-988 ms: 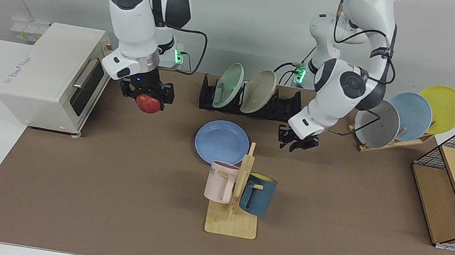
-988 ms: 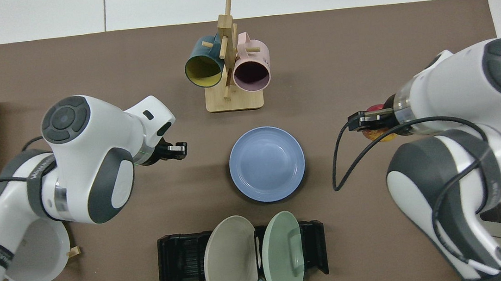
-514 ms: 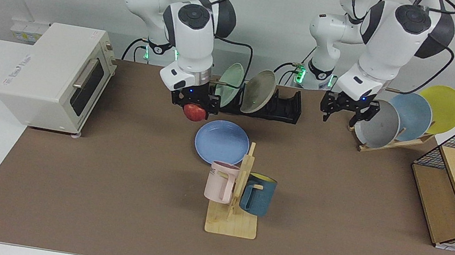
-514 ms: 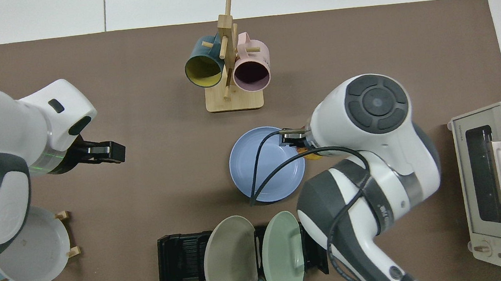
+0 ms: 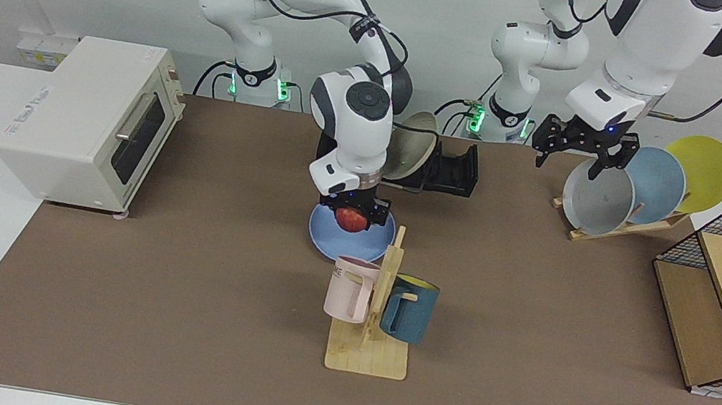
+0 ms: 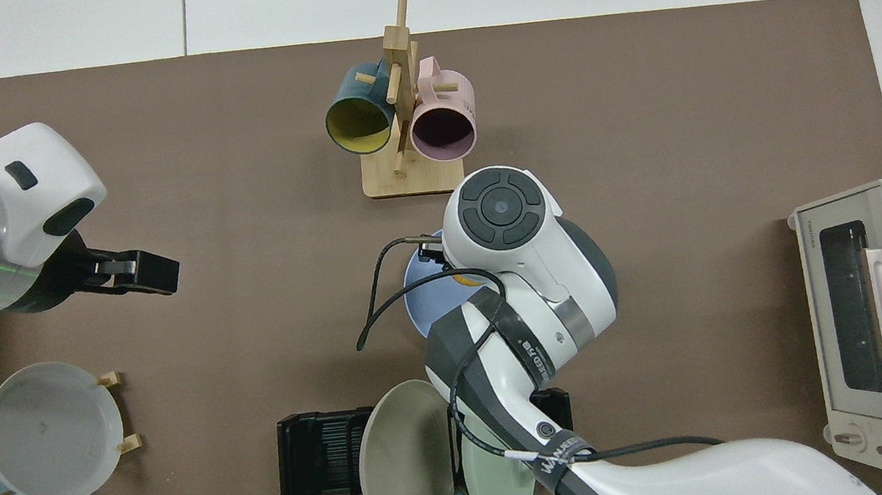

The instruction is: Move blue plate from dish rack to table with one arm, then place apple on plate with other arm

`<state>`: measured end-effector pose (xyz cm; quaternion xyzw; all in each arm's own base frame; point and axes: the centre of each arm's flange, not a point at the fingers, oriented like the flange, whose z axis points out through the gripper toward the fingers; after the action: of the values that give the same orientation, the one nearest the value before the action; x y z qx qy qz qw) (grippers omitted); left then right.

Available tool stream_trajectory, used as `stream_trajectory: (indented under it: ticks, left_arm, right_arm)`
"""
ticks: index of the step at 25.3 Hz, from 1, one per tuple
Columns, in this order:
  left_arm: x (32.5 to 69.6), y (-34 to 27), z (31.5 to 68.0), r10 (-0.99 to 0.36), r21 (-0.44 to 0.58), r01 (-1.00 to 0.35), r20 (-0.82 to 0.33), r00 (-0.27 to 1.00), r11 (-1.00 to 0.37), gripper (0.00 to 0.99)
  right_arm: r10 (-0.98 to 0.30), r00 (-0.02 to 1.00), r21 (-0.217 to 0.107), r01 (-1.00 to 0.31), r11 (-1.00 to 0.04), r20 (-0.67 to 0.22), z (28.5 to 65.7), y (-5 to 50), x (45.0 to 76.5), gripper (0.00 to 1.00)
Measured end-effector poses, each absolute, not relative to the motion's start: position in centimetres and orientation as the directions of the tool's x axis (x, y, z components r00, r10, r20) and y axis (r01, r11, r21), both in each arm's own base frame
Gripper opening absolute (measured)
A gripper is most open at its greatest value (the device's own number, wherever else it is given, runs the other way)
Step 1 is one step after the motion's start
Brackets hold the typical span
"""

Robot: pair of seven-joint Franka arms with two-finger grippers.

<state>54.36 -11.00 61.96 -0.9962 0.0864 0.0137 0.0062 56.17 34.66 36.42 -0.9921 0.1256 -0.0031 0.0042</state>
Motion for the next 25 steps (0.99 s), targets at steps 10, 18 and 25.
stream_trajectory:
  ticks: [10,18,25]
  left_arm:
    - [54.9,-10.7,62.5,-0.169,-0.007,-0.169,-0.019,0.985,-0.986,0.991]
    - [55.0,-9.6,62.8,-0.149,-0.007,-0.15,-0.015,0.989,-0.989,0.991]
    - [55.1,-9.4,62.8,-0.146,-0.007,-0.146,-0.015,0.989,-0.989,0.991]
  right_arm:
    - [-0.256,0.966,0.027,-0.255,-0.966,-0.025,32.3,34.3,56.1,0.71]
    - [-0.273,0.961,0.026,-0.272,-0.962,-0.049,30.1,33.9,55.3,0.72]
    - [-0.279,0.959,0.007,-0.279,-0.96,-0.05,31.0,34.6,55.1,1.0]
